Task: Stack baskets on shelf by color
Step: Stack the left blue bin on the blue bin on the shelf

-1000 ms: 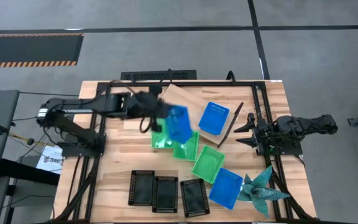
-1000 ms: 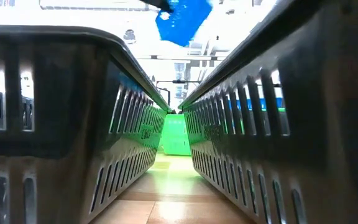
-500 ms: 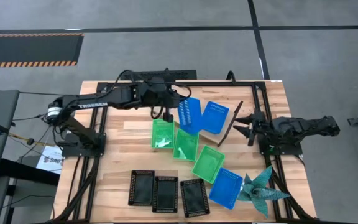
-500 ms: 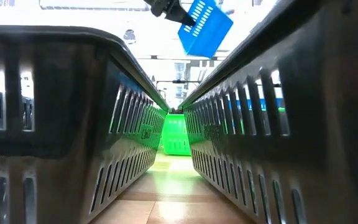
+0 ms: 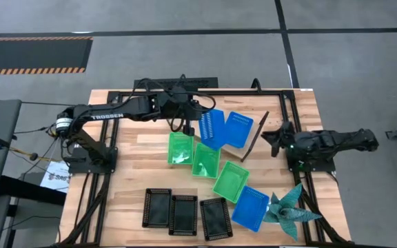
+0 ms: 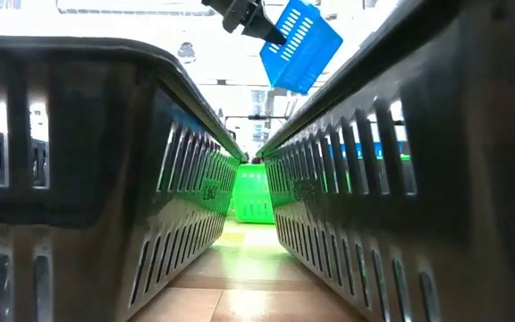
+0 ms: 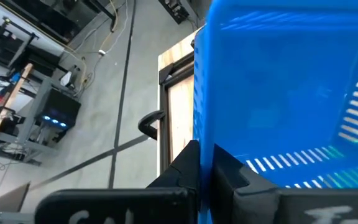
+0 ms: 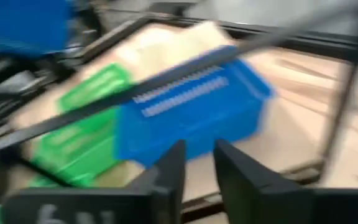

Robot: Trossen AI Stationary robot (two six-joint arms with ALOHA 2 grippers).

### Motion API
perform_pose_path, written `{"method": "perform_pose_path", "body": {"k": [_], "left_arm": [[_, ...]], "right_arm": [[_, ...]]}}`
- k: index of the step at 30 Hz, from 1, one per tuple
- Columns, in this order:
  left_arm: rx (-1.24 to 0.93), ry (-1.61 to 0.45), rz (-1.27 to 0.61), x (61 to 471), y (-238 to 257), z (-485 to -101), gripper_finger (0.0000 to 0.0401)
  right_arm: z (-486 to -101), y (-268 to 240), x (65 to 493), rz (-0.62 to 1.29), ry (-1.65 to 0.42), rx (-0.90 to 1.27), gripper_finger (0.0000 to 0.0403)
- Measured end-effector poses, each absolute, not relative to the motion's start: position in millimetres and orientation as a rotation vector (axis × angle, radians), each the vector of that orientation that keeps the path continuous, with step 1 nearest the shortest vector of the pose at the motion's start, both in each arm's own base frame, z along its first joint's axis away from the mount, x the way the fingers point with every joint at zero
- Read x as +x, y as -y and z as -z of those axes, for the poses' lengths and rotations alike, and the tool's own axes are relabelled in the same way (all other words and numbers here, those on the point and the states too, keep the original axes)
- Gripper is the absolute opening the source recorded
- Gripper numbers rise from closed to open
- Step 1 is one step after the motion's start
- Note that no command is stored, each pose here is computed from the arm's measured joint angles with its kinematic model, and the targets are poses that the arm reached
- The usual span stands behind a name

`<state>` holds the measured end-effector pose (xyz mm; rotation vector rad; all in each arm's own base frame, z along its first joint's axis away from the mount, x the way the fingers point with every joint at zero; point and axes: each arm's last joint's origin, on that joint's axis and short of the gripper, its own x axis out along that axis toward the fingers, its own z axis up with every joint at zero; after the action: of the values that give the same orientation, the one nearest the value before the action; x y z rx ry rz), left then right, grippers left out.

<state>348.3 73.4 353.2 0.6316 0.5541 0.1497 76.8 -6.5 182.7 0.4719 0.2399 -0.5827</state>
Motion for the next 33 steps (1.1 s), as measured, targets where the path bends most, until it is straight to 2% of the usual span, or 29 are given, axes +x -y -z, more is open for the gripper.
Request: {"method": "perform_pose_path", "body": {"k": [3, 5, 12, 20, 33], "left_arm": [[0.630, -0.556, -0.145, 348.3, -73.3, -352.9, 0.0000], [0.623, -0.551, -0.140, 348.3, -73.0, -352.9, 0.0000], [0.610, -0.549, -0.135, 348.4, -72.8, -352.8, 0.0000], [0.571, -0.485, -0.017, 358.4, -77.6, -345.5, 0.0000], [0.754, -0.457, -0.077, 405.9, -110.0, -294.8, 0.0000]], "right_arm": [[-179.7, 8.8, 76.9, 0.645, -0.257, 0.476, 0.0028], [-179.1, 9.6, 78.1, 0.659, -0.266, 0.474, 0.0011], [-161.2, 10.4, 88.7, 0.687, -0.254, 0.420, 0.0005], [-162.5, 8.8, 89.7, 0.661, -0.234, 0.396, 0.0004], [-161.4, 8.3, 90.6, 0.652, -0.243, 0.418, 0.0003]]}}
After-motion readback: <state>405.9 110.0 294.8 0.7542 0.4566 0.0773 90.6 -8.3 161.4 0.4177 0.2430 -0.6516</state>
